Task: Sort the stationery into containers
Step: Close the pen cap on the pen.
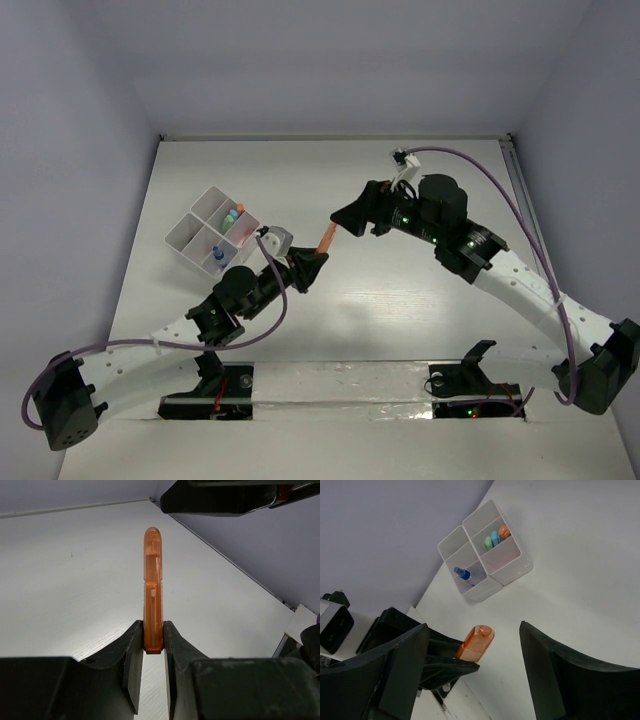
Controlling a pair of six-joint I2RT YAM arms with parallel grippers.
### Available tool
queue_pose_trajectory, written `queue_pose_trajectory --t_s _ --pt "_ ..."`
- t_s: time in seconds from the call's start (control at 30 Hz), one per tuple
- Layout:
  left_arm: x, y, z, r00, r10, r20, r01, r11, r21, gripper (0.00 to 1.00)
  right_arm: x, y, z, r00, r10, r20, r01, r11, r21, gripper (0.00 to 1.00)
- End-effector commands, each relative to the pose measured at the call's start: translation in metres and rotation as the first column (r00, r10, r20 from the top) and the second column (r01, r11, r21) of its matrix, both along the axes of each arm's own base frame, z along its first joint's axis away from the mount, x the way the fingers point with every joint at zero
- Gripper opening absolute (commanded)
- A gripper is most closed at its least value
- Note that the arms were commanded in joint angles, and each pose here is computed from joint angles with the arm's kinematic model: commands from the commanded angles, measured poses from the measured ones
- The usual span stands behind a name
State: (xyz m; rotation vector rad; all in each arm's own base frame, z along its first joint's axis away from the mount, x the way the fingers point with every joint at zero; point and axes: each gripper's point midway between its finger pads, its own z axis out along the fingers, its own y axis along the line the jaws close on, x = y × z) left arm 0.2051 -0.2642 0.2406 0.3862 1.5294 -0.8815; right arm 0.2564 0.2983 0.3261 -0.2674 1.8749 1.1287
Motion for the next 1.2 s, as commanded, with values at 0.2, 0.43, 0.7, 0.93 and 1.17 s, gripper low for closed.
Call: queue_pose_trajectory --t_s 0.2,0.43,0.7,0.93,1.17 --pt "0.0 -0.01 0.027 0.999 -0.018 0.045 0.021 0.997 -0.073 0.0 0.005 0.027 -0.006 0.996 0.091 -0.018 -0.09 0.994 0.069 0.68" --pt "0.004 -0.011 0.027 0.999 -0.003 0.048 0.006 0.998 -0.065 0.0 0.001 0.034 -0.018 0.992 0.117 -0.051 -0.113 0.991 0.077 0.57" --pt "0.008 -0.009 0.029 0.998 0.023 0.052 -0.019 0.997 -0.081 0.0 -0.002 0.032 -0.035 0.99 0.107 -0.097 -0.098 0.991 0.091 0.58" --pt "0.008 -0.011 0.029 0.998 0.017 0.052 -0.013 0.997 -0.079 0.0 -0.005 0.033 -0.036 0.988 0.123 -0.093 -0.113 0.987 0.111 0.38" --pt "0.006 -0.013 0.029 0.999 0.012 0.049 -0.008 0.997 -0.082 0.0 -0.008 0.035 -0.036 0.987 0.133 -0.092 -0.122 0.986 0.112 0.57"
